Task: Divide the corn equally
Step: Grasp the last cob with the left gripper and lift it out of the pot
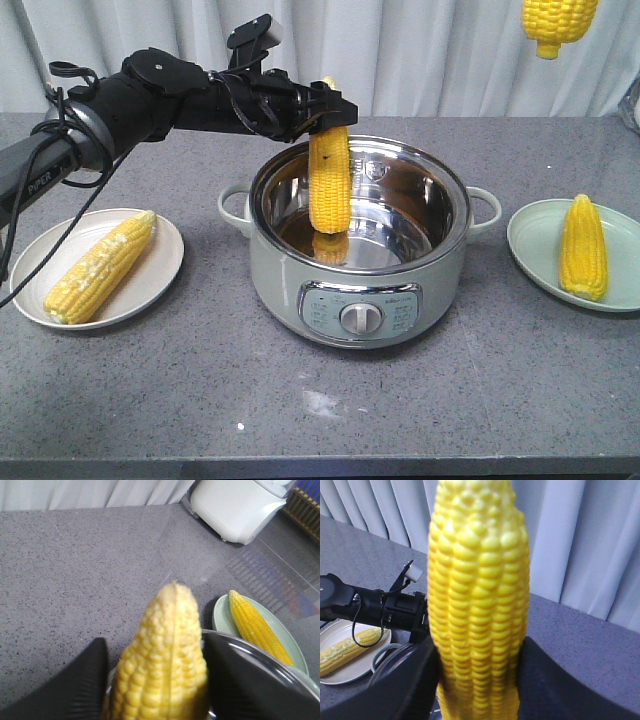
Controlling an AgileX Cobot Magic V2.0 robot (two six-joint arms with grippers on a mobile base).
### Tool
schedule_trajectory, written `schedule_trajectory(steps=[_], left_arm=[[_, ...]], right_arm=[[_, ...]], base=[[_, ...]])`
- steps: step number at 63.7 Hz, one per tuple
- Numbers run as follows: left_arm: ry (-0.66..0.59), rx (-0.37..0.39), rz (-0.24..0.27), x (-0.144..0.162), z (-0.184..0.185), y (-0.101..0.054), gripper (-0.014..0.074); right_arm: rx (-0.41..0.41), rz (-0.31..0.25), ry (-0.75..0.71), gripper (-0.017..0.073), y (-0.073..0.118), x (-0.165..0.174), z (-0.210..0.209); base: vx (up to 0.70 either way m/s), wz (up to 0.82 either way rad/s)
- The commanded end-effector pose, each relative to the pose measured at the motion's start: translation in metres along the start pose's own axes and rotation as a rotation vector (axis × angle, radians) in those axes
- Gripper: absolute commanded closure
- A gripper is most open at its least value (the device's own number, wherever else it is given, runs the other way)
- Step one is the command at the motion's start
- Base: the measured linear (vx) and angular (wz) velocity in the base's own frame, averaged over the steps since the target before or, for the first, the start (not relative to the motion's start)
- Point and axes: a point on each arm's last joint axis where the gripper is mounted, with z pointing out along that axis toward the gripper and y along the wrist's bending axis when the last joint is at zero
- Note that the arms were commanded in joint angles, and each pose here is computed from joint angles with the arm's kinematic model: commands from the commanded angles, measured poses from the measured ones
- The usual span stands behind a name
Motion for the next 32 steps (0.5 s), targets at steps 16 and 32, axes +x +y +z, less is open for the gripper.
schedule_trajectory(steps=[16,32], left_arm=[[-0.119,0.061,0.037,-0.036,-0.029,-0.036,0.0602],[-0.124,0.208,0.156,-0.068,-0.061,-0.076,0.0602]], right_arm=[[0.017,-0.027,-0.109,0.0566,0.009,-0.014,-0.018],[0.018,-0.027,-0.11,0.0566,0.009,-0.014,-0.018]], base=[[0.0,0.0],[0.0,0.0]])
